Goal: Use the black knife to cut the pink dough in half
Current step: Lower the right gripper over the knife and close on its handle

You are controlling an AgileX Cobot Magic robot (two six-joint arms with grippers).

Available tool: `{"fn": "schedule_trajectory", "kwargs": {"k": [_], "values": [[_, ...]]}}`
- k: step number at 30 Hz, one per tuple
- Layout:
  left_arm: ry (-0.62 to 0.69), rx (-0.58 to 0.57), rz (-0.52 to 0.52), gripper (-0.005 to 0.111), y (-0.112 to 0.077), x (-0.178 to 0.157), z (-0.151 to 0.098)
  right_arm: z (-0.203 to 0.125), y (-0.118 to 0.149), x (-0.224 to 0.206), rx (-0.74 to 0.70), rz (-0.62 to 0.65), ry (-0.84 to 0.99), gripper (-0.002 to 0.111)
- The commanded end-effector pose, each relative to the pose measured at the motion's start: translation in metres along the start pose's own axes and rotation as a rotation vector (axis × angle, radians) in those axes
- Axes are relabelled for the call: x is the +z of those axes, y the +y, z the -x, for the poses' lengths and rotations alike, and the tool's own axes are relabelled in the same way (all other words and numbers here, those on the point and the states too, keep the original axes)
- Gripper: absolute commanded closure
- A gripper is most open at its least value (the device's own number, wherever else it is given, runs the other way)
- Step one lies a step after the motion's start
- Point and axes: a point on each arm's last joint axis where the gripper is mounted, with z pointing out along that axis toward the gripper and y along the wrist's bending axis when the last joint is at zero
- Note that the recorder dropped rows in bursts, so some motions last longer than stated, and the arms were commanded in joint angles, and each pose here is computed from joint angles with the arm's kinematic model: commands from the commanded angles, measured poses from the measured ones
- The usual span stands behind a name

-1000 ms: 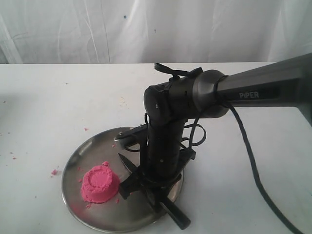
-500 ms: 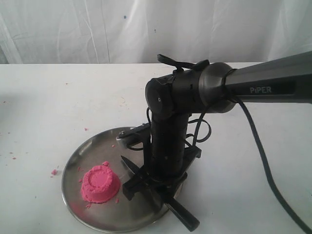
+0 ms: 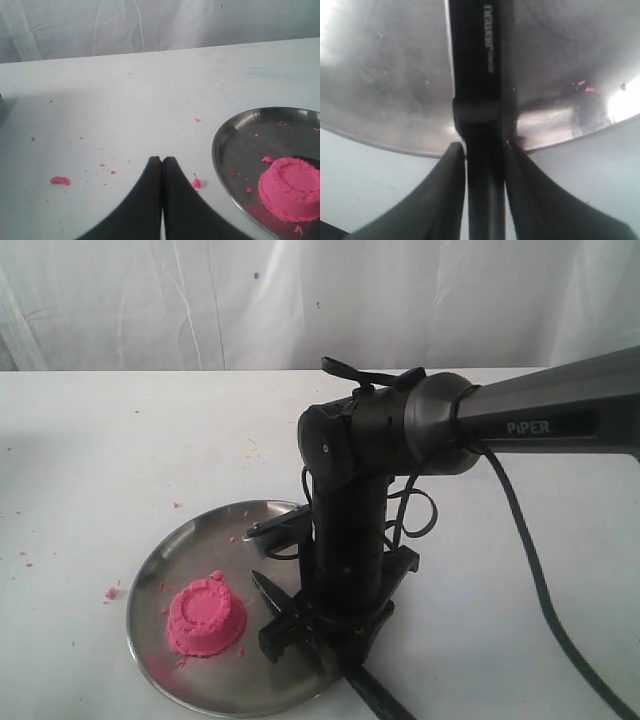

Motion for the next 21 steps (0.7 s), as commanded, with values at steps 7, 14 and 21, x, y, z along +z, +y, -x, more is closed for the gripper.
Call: {"fn": "schedule_trajectory", "kwargs": {"k": [7, 14, 21], "values": [[-0.008, -0.016, -0.009, 0.107, -0.0007, -0.0008, 0.0021, 0.0059, 0.0002, 0.0005, -0.021, -0.004, -0.065, 0.076], [-0.008, -0.016, -0.009, 0.107, -0.0007, -0.0008, 0.0021, 0.01, 0.0, 0.0002, -0.022, -0.007, -0.109, 0.077], [-0.008, -0.016, -0.009, 0.107, -0.0007, -0.0008, 0.0021, 0.0119, -0.0001, -0.0001, -0.02, -0.008, -0.131, 0.092]]}}
